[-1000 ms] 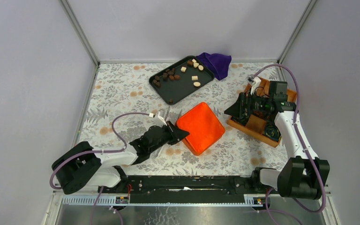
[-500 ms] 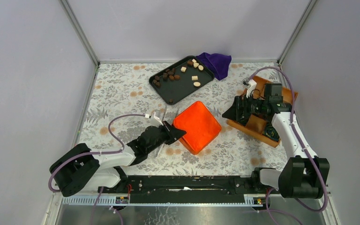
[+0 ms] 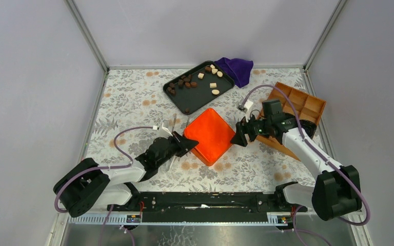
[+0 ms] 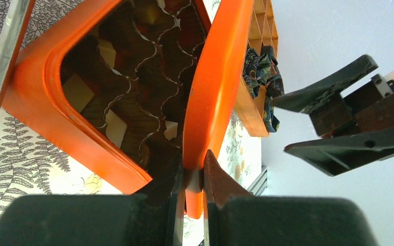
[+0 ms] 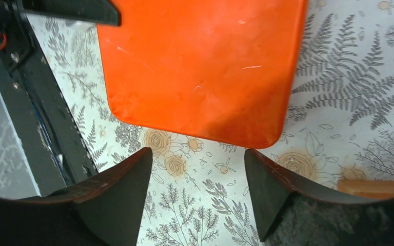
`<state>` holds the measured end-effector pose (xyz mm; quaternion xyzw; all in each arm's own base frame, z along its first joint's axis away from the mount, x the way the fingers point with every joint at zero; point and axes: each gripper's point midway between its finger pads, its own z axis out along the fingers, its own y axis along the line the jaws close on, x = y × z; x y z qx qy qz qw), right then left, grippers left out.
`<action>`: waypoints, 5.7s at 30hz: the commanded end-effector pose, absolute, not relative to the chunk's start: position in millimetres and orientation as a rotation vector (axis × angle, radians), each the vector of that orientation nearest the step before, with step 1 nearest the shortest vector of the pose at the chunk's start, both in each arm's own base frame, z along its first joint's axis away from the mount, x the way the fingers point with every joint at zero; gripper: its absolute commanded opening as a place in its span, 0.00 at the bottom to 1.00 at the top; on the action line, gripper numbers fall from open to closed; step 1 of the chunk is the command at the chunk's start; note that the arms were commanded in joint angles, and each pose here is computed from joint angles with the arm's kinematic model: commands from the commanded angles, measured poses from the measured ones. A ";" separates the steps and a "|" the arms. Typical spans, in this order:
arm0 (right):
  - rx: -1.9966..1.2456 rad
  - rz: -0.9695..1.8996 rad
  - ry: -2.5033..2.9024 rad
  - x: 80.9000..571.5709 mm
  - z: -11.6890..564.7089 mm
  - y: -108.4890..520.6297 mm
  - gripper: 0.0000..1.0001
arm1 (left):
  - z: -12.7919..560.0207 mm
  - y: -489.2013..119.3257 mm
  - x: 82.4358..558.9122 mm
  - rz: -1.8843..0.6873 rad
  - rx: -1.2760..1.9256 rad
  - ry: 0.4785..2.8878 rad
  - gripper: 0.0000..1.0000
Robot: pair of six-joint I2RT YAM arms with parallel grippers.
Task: Pack the chocolate
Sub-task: Close the box lid on the packing box.
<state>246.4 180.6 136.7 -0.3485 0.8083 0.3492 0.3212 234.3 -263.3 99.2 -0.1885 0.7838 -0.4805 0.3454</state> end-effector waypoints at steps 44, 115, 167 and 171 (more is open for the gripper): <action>-1.230 0.764 2.247 246.5 72.3 255.2 0.48 | 112.1 -186.2 227.6 -0.808 -0.262 2.007 0.82; -1.195 1.012 2.422 274.3 63.5 210.5 0.60 | 72.2 -275.7 161.0 -1.108 -0.126 2.292 0.41; -2.315 0.684 1.110 175.7 45.8 159.8 0.02 | 76.0 -256.6 258.0 -0.911 0.409 2.550 0.74; -2.271 0.556 1.165 196.3 45.3 183.8 0.03 | 59.2 -258.6 253.2 -0.930 0.426 2.608 0.67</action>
